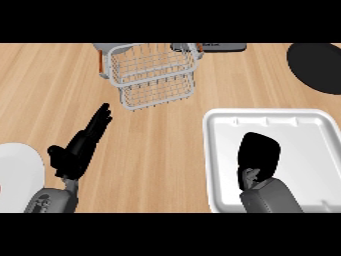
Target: Pick the squash from the tray and place it in the tiered basket
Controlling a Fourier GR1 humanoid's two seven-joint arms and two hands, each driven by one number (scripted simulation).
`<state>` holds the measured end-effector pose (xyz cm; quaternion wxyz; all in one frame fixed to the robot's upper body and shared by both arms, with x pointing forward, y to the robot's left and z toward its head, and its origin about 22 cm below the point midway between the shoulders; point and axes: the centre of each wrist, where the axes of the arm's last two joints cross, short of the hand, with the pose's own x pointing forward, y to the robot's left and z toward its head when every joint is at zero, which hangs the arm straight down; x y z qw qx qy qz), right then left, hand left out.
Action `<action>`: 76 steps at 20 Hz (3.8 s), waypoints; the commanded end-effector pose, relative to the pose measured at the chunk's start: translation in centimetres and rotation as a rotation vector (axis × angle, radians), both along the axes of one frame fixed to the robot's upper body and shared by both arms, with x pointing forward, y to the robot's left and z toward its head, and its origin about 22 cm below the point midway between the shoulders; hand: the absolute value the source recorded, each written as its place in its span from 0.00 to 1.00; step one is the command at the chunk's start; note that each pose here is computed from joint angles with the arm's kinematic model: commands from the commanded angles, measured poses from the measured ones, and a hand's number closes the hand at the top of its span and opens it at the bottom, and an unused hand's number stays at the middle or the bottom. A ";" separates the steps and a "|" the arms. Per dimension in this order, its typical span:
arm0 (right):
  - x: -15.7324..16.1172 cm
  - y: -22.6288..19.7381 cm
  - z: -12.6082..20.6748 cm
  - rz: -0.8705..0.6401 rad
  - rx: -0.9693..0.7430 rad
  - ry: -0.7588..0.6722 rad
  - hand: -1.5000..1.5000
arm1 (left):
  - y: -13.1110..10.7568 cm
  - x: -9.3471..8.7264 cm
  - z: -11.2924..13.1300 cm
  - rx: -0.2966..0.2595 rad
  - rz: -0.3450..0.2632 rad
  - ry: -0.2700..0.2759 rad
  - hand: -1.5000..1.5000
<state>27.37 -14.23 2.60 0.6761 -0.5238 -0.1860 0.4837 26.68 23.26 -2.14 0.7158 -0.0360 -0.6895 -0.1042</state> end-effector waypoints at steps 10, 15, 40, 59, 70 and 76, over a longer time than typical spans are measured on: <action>2.1 -2.1 -0.7 0.082 0.035 -0.127 1.00 | 0.9 -1.1 -0.8 0.005 0.002 0.012 0.50; 4.9 -9.3 4.9 0.484 0.286 -0.193 1.00 | -1.4 0.0 0.1 -0.019 -0.032 -0.017 0.50; 15.7 -6.0 24.6 0.737 0.973 -0.642 1.00 | -0.3 1.7 0.6 0.006 -0.011 0.000 0.50; 18.2 9.5 24.7 0.748 0.968 -0.468 1.00 | -0.9 1.0 1.1 0.002 -0.049 -0.011 0.50; 17.9 13.1 23.5 0.705 1.107 -0.418 1.00 | -1.2 0.7 0.9 0.001 -0.071 -0.015 0.50; 18.3 12.9 22.4 0.539 1.234 -0.237 1.00 | -3.6 0.3 0.4 -0.005 -0.073 -0.009 0.50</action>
